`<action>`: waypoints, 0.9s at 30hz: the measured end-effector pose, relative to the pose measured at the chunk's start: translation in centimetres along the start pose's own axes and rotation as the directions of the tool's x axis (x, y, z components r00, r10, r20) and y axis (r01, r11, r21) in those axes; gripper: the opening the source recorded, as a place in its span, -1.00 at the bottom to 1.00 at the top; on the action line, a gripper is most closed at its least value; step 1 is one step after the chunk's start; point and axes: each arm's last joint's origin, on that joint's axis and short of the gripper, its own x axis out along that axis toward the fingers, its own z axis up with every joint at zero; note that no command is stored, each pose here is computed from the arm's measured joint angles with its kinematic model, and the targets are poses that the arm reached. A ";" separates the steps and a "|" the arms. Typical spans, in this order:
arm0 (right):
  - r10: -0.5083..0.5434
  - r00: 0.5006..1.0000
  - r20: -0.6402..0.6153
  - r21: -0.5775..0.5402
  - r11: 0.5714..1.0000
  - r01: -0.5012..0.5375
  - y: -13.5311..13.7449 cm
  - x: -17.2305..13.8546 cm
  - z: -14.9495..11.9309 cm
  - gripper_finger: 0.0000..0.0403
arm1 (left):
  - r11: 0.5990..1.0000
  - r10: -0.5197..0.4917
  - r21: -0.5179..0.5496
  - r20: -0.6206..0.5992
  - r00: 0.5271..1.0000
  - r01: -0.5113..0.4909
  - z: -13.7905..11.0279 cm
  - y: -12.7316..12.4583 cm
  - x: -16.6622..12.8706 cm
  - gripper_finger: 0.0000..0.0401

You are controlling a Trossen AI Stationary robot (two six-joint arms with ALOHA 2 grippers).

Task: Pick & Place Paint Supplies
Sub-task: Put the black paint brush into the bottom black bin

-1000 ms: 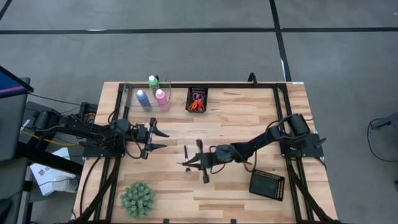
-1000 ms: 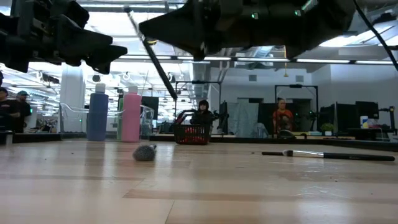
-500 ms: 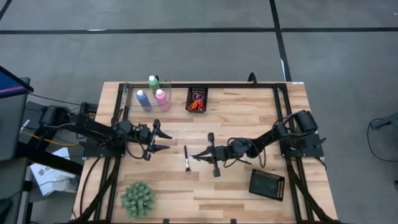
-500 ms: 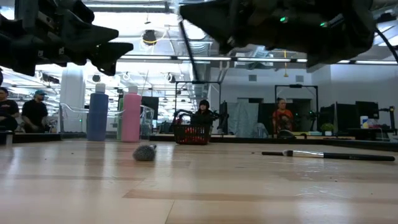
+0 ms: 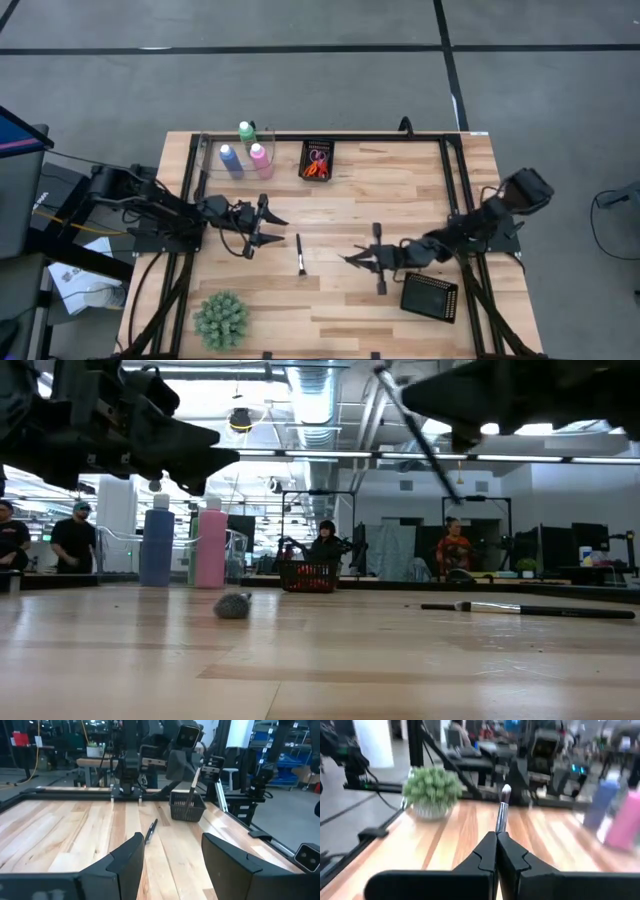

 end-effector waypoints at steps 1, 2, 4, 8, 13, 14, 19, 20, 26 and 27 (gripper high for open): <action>-0.012 1.000 -0.026 0.008 1.000 0.012 0.4 -0.5 0.0 -1.00 | 1.000 0.000 0.000 -0.003 1.000 0.000 -0.1 0.0 0.0 -0.05; -0.021 0.998 -0.052 0.013 1.000 0.022 0.8 -1.0 0.0 -1.00 | 1.000 0.000 0.000 -0.005 1.000 0.000 -0.1 0.0 0.2 -0.05; -0.034 0.996 -0.086 0.031 0.999 0.037 1.5 -2.1 0.2 -1.00 | 1.000 0.000 0.001 -0.007 1.000 0.000 -0.1 0.0 0.2 -0.05; -0.052 0.988 -0.144 0.087 0.994 0.065 2.6 -4.3 0.8 -1.00 | 1.000 0.000 0.001 -0.006 1.000 0.000 -0.1 0.0 0.2 -0.05; -0.047 0.975 -0.218 0.170 0.982 0.086 2.9 -7.1 1.6 -1.00 | 1.000 0.000 0.002 -0.004 1.000 0.000 -0.1 0.0 0.2 -0.05; -0.042 0.970 -0.241 0.182 0.979 0.088 2.9 -7.5 1.8 -1.00 | 1.000 0.000 0.002 -0.004 1.000 0.000 -0.1 0.0 0.2 -0.05; -0.009 0.930 -0.367 0.237 0.966 0.102 2.7 -9.1 3.5 -1.00 | 1.000 0.000 0.002 -0.003 1.000 0.000 -0.1 0.0 0.2 -0.05; -0.001 0.918 -0.397 0.244 0.964 0.106 2.7 -9.3 3.8 -1.00 | 1.000 0.000 0.002 -0.003 1.000 0.000 -0.1 0.0 0.2 -0.05; 0.061 0.811 -0.581 0.315 0.936 0.155 2.9 -10.3 5.1 -1.00 | 1.000 0.000 0.004 -0.004 1.000 0.000 -0.1 0.0 0.2 -0.05; 0.066 0.789 -0.611 0.321 0.931 0.171 3.1 -10.4 5.1 -1.00 | 1.000 0.000 0.006 -0.003 1.000 0.000 -0.1 0.0 0.2 -0.05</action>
